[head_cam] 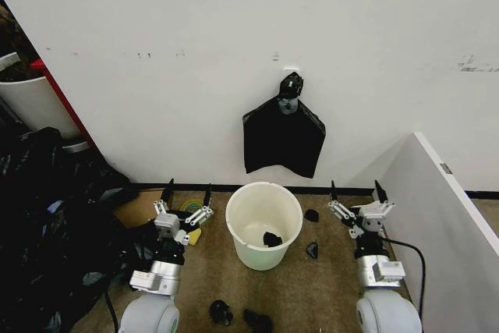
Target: Place the garbage bag over the trash bin.
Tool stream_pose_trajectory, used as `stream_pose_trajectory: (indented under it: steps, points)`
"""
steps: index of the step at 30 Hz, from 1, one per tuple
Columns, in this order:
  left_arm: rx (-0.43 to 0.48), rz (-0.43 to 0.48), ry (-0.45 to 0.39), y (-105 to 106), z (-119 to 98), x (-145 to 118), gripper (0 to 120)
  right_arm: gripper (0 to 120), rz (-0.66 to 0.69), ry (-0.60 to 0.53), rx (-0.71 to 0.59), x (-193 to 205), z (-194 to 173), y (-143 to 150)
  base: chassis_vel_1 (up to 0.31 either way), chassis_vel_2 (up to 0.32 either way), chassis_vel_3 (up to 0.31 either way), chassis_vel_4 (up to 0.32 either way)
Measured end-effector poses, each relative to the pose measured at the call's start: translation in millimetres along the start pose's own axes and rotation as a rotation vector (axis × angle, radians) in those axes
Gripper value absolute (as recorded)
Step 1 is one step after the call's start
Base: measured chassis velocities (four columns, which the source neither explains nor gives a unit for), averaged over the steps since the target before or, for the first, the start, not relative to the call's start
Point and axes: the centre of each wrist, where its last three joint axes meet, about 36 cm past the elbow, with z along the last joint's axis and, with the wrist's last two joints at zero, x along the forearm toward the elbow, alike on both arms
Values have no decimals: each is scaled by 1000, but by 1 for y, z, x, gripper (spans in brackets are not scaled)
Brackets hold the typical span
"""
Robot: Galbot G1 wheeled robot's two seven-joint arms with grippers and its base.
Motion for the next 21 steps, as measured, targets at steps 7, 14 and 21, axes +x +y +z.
stream_pose_trajectory:
  steps: [7,14,21]
  points:
    - [-29,12,-41,2,0,7,100,100,-71,80,-196,-16,-8,5,0,0,0,0]
    - [-60,11,-11,2,1,26,100,100,-229,84,-546,-64,-7,15,0,0,0,0]
    - [-81,-4,1,2,-1,36,100,100,-316,10,-747,-127,4,32,0,0,0,0]
